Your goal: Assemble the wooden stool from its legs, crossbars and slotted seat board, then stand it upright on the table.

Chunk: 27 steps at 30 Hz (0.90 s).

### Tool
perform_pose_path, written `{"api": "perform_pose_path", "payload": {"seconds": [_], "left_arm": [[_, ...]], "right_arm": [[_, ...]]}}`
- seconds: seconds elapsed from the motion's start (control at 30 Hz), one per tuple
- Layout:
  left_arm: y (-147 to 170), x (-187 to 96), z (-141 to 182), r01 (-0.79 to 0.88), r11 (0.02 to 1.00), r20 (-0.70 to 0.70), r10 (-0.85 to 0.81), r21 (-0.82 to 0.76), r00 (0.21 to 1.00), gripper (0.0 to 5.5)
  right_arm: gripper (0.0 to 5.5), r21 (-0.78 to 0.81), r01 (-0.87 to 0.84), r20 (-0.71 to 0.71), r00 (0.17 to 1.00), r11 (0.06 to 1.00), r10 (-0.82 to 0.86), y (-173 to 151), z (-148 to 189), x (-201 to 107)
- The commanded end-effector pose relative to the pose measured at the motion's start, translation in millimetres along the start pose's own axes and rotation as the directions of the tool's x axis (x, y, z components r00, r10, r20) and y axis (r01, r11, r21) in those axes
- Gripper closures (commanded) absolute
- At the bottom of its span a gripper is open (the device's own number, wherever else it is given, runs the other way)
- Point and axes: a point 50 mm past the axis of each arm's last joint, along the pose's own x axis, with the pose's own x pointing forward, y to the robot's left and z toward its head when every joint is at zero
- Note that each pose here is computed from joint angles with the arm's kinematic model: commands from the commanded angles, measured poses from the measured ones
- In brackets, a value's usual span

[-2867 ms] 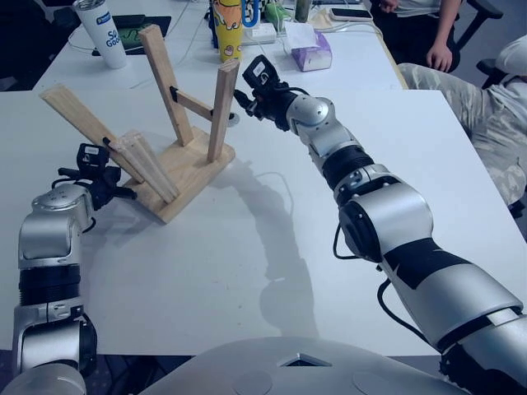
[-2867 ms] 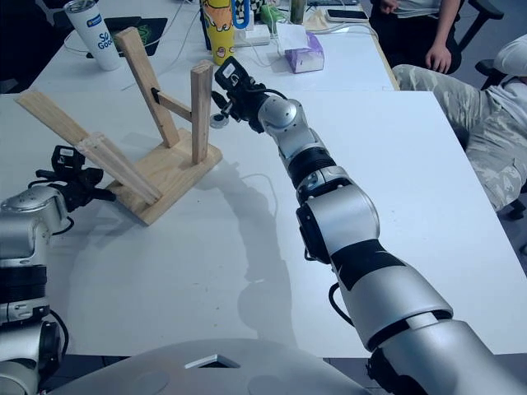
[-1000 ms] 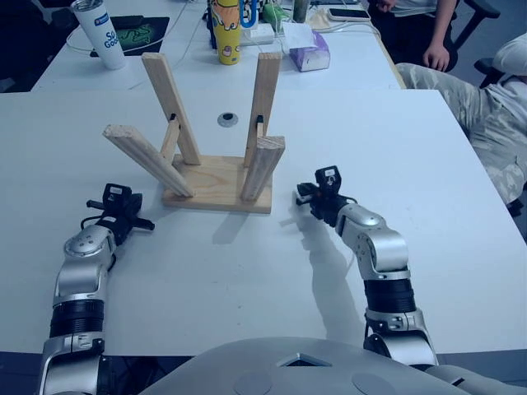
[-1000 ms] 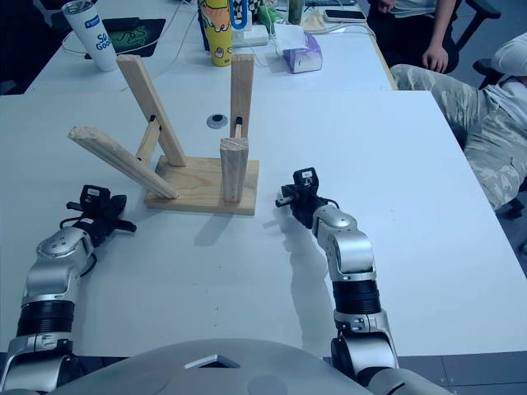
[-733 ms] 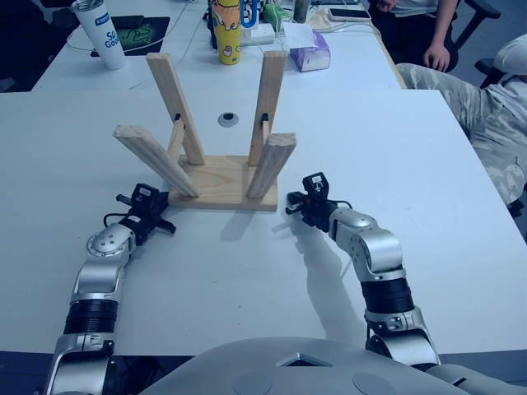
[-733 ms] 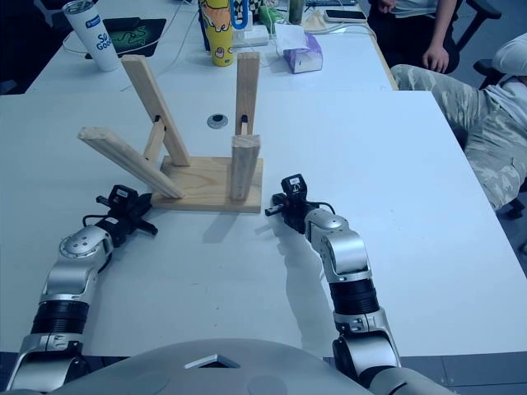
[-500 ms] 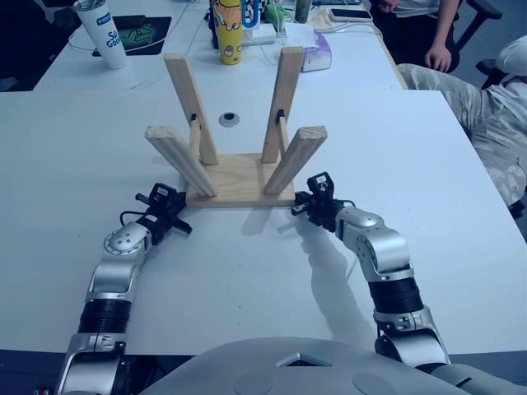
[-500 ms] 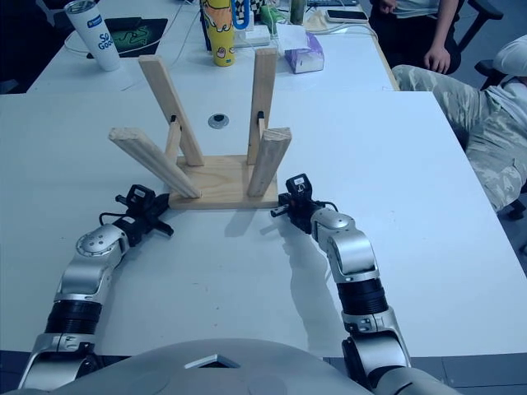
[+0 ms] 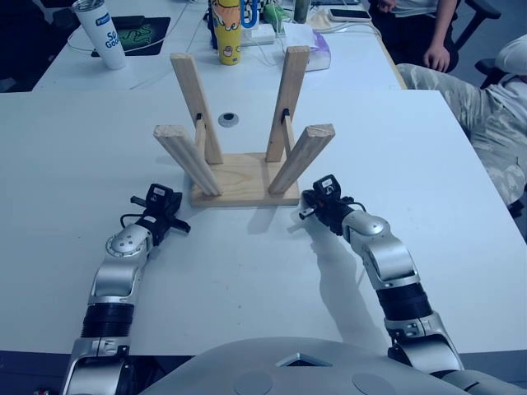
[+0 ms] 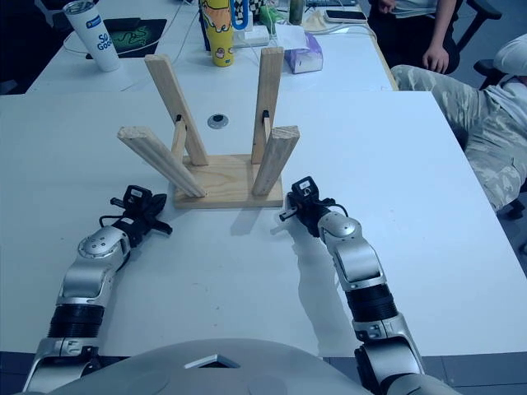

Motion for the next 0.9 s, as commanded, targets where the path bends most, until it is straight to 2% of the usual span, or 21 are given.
{"api": "perform_pose_path", "payload": {"seconds": [0.03, 0.17, 0.47, 0.7, 0.9], "left_arm": [[-16.7, 0.3, -4.2, 0.075, 0.997, -0.057, -0.076, -0.007, 0.996, 5.50], [-19.4, 0.2, 8.4, 0.095, 0.995, -0.026, -0.095, 0.000, 0.995, 5.50], [-28.0, -3.1, 61.1, 0.158, 0.986, 0.131, -0.164, 0.054, 0.978, 5.50], [-23.8, -8.3, 92.9, 0.148, 0.985, 0.213, -0.164, 0.090, 0.963, 5.50], [-20.3, -10.6, 99.2, 0.134, 0.987, 0.227, -0.151, 0.089, 0.962, 5.50]], "right_arm": [[5.49, 0.018, -0.019, -0.030, 0.999, 1.000, 0.019, 5.8, -7.4, 4.5], [5.49, 0.015, -0.089, 0.022, 0.996, 0.996, 0.088, 13.7, 3.9, 5.4], [5.49, 0.015, -0.239, 0.297, 0.928, 0.971, 0.224, 28.9, 59.0, -7.1], [5.49, 0.003, -0.237, 0.374, 0.901, 0.972, 0.219, 23.0, 85.1, -13.4], [5.49, 0.022, -0.239, 0.426, 0.881, 0.971, 0.207, 20.5, 101.5, -18.1]]}}
